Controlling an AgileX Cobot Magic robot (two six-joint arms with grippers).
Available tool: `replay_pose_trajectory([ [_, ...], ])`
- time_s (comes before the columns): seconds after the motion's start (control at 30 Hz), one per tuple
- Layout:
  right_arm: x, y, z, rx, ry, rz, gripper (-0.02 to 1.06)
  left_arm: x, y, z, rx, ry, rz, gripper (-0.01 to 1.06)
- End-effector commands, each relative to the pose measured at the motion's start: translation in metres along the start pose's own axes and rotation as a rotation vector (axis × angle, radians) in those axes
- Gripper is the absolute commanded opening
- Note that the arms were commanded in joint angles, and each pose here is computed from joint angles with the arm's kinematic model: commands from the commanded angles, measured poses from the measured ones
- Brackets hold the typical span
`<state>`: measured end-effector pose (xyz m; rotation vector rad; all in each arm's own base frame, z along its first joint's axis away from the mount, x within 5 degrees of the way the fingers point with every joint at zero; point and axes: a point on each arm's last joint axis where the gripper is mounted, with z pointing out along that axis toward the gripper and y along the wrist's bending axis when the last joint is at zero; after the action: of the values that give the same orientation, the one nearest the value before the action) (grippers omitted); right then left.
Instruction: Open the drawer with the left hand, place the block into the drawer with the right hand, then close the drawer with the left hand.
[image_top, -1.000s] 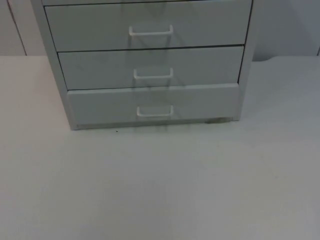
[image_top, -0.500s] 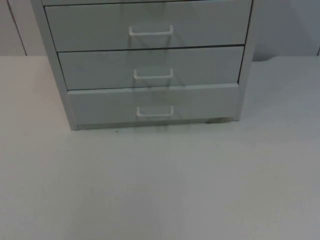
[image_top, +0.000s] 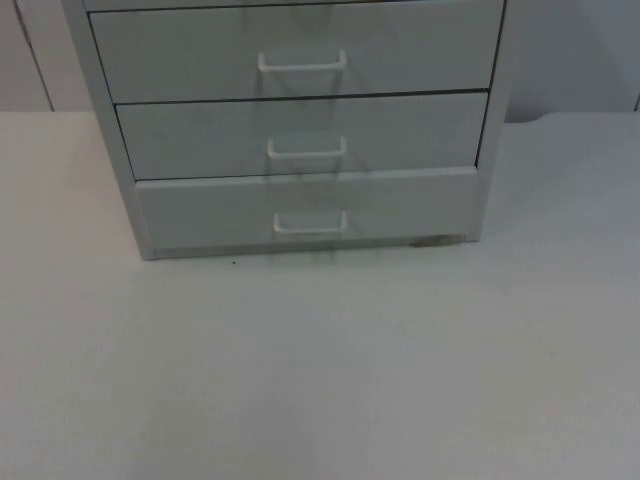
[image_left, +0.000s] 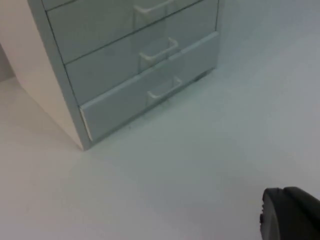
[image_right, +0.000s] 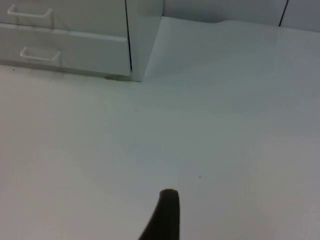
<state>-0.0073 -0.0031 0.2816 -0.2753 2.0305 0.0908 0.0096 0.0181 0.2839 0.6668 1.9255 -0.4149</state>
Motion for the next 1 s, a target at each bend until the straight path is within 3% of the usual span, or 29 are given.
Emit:
replay_pose_trajectory([
  [0.0, 0.001, 0.000, 0.001, 0.010, -0.002, 0.001, 0.75, 0.003, -0.003, 0.001, 0.030, 0.018, 0.003, 0.00],
  [0.1, 0.001, 0.000, 0.001, 0.010, -0.002, 0.001, 0.75, 0.006, -0.003, 0.001, 0.037, 0.051, 0.032, 0.00],
  [0.3, 0.001, 0.000, 0.001, 0.010, -0.002, 0.001, 0.75, 0.009, -0.016, 0.004, 0.171, 0.051, 0.079, 0.00],
  [0.67, 0.001, 0.000, 0.001, 0.008, -0.004, 0.002, 0.75, 0.009, -0.016, 0.004, 0.173, 0.051, 0.087, 0.00],
  [0.77, 0.001, 0.000, 0.001, 0.008, -0.004, 0.002, 0.76, 0.009, -0.016, 0.004, 0.173, 0.051, 0.087, 0.05],
  [0.83, 0.001, 0.000, 0.001, 0.008, -0.004, 0.002, 0.82, 0.009, -0.016, 0.004, 0.173, 0.051, 0.087, 0.22],
  [0.9, 0.001, 0.000, 0.001, 0.008, -0.004, 0.002, 0.93, 0.009, -0.016, 0.004, 0.173, 0.051, 0.087, 0.50],
  [0.93, 0.001, 0.000, 0.001, 0.008, -0.004, 0.002, 0.93, 0.009, -0.016, 0.004, 0.173, 0.051, 0.087, 0.50],
  [0.97, 0.001, 0.000, 0.001, 0.008, -0.004, 0.002, 1.00, 0.009, -0.016, 0.004, 0.173, 0.051, 0.087, 0.69],
])
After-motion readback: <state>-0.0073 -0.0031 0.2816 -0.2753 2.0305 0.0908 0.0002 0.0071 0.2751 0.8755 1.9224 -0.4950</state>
